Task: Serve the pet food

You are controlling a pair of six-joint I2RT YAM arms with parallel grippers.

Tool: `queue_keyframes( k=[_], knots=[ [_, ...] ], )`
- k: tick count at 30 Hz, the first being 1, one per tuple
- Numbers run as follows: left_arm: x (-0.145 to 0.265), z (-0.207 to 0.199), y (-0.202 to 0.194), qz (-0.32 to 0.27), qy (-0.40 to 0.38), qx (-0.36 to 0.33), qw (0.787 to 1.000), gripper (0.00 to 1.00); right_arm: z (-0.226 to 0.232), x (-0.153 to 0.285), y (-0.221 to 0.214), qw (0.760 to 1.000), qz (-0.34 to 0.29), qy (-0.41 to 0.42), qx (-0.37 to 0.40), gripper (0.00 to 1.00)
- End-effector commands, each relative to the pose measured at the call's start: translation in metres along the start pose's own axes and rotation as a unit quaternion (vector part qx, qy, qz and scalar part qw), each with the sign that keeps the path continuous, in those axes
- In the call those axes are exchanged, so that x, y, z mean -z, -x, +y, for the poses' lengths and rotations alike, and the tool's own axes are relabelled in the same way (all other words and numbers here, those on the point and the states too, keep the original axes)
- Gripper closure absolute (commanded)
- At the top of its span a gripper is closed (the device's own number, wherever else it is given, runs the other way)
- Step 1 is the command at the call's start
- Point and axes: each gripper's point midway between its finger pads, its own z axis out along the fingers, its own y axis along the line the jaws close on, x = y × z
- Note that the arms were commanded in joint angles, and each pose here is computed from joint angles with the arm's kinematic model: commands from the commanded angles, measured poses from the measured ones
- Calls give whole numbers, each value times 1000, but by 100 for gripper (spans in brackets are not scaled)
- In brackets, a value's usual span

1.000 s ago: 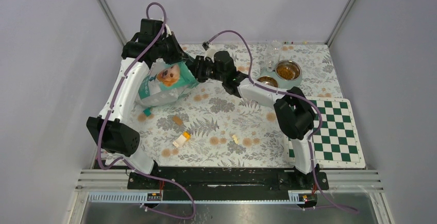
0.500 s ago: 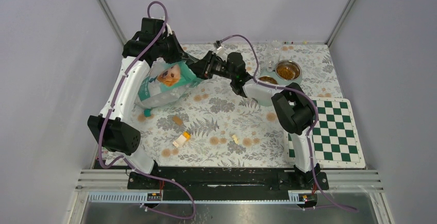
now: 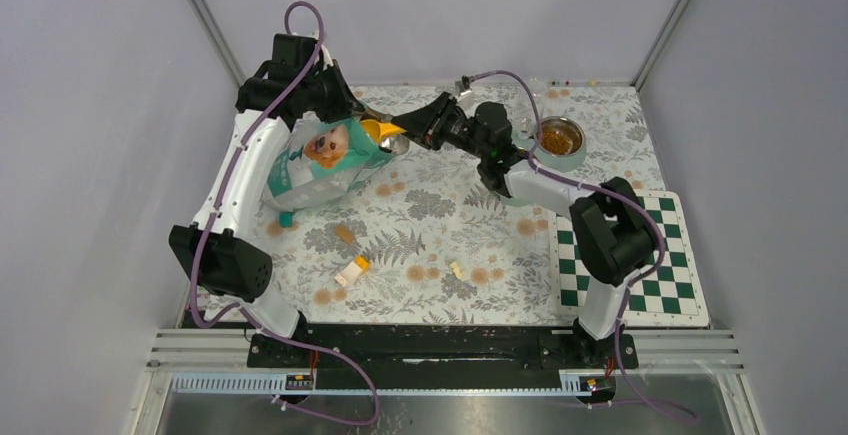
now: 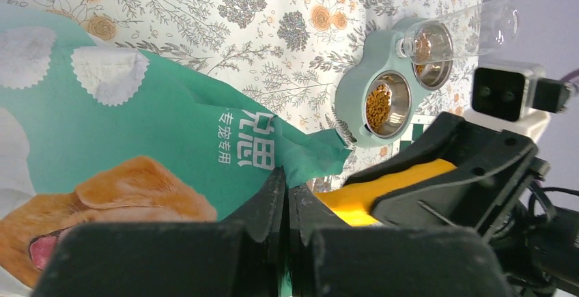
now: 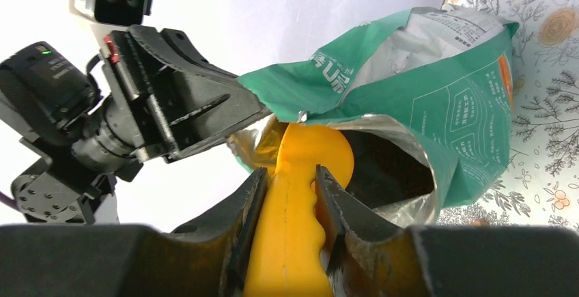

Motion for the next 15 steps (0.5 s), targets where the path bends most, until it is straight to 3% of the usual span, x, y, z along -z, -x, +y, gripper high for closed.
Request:
queue_keyframes(
  k=[1, 15],
  knots=[
    [42, -38, 45, -99, -62, -32, 993, 100, 86, 28, 22, 995, -47, 87, 20, 100],
    [57, -34, 55, -120, -59, -28, 991, 100, 79, 67, 58, 990, -108, 91, -5, 100]
  ],
)
